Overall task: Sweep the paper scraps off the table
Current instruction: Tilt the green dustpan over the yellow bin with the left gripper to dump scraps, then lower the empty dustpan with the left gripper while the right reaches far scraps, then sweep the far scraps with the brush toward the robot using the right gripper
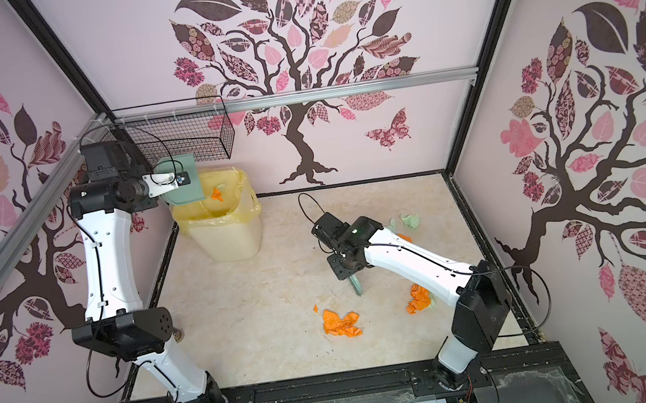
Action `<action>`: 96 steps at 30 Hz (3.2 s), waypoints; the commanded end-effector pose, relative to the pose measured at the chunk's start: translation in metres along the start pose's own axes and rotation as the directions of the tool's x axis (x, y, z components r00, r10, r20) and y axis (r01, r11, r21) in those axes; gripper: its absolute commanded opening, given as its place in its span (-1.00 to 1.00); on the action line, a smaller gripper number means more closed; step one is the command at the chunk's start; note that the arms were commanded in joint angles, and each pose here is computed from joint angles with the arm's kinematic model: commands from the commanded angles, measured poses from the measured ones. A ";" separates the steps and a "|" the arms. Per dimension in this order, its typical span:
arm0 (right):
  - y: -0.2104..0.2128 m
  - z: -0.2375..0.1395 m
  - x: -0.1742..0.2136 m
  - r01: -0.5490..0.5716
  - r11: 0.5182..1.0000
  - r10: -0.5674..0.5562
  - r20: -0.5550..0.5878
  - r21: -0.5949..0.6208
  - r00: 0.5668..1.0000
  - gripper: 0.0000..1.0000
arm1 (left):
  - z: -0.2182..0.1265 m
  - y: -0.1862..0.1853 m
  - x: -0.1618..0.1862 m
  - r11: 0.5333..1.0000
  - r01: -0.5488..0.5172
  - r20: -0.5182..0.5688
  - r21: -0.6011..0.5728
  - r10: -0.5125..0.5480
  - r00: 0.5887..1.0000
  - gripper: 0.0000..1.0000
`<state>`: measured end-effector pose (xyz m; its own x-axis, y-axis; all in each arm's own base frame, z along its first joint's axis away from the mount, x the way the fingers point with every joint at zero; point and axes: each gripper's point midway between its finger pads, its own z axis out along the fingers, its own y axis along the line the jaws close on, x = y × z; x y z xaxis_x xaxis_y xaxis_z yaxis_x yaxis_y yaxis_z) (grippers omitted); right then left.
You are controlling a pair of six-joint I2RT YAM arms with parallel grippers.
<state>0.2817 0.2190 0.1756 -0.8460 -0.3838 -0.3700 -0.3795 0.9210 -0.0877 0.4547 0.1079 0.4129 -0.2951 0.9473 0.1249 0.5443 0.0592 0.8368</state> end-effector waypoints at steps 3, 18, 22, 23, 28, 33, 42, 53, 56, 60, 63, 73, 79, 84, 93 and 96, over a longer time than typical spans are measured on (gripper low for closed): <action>-0.004 -0.009 -0.002 -0.009 1.000 0.009 0.023 0.004 1.000 -1.00 | -0.022 0.019 0.002 0.996 0.017 0.016 -0.082 -0.016 1.000 -1.00; -0.033 -0.069 -0.045 -0.006 0.993 -0.020 0.221 0.116 0.975 -1.00 | -0.148 -0.080 -0.039 0.944 0.195 0.305 0.267 -0.274 0.912 -1.00; -0.058 -0.094 -0.070 0.020 0.967 -0.086 0.251 0.253 0.964 -1.00 | -0.175 -0.129 -0.057 0.884 0.201 0.360 0.421 -0.367 0.858 -1.00; -0.068 -0.099 -0.076 0.019 0.957 -0.095 0.249 0.290 0.964 -1.00 | -0.180 -0.141 -0.061 0.872 0.198 0.372 0.448 -0.383 0.846 -1.00; -0.140 -0.100 -0.099 -0.013 0.878 -0.094 0.200 0.479 0.975 -1.00 | -0.187 -0.209 -0.083 0.781 0.167 0.360 0.602 -0.453 0.816 -1.00; -0.213 -0.065 -0.121 0.021 0.768 -0.131 0.126 0.640 0.983 -1.00 | -0.170 -0.295 -0.108 0.744 0.114 0.341 0.658 -0.429 0.836 -1.00; -0.299 0.035 -0.136 0.142 0.657 -0.142 -0.063 0.741 0.988 -1.00 | -0.127 -0.397 -0.126 0.660 0.142 0.258 0.738 -0.471 0.844 -1.00; -0.287 0.131 -0.106 0.295 0.674 -0.161 -0.255 0.677 0.953 -1.00 | -0.098 -0.438 -0.139 0.643 0.115 0.237 0.757 -0.435 0.869 -1.00; -0.262 0.139 -0.085 0.341 0.684 -0.199 -0.285 0.646 0.938 -1.00 | -0.094 -0.436 -0.143 0.642 0.117 0.240 0.757 -0.441 0.865 -1.00; -0.224 0.130 -0.063 0.380 0.685 -0.250 -0.288 0.622 0.924 -1.00 | -0.090 -0.436 -0.146 0.624 0.117 0.227 0.772 -0.443 0.868 -1.00; -0.194 0.114 -0.047 0.380 0.706 -0.258 -0.282 0.598 0.924 -1.00 | -0.088 -0.435 -0.147 0.616 0.116 0.218 0.779 -0.440 0.871 -1.00; -0.077 0.073 -0.005 0.411 0.777 -0.327 -0.253 0.476 0.911 -1.00 | -0.078 -0.430 -0.155 0.587 0.106 0.202 0.802 -0.435 0.877 -1.00; -0.022 0.019 -0.003 0.402 0.812 -0.353 -0.192 0.423 0.916 -1.00 | -0.073 -0.427 -0.160 0.580 0.092 0.205 0.810 -0.427 0.881 -1.00; -0.033 -0.039 -0.019 0.308 0.824 -0.294 -0.105 0.476 0.950 -1.00 | -0.069 -0.426 -0.161 0.591 0.080 0.218 0.803 -0.416 0.883 -1.00; -0.132 -0.072 0.016 -0.071 0.807 0.101 -0.017 0.587 0.995 -1.00 | -0.068 -0.438 -0.157 0.617 -0.008 0.279 0.787 -0.344 0.897 -1.00; -0.158 -0.069 0.044 -0.205 0.765 0.254 0.005 0.610 0.967 -1.00 | -0.074 -0.445 -0.157 0.597 -0.055 0.307 0.800 -0.329 0.893 -1.00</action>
<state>0.2979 0.0819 0.2367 -0.8920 -0.2834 -0.3521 -0.0347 0.8196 -0.5719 0.2093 -0.0878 0.0644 -0.2559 0.9084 -0.3308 0.9498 0.2999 0.0889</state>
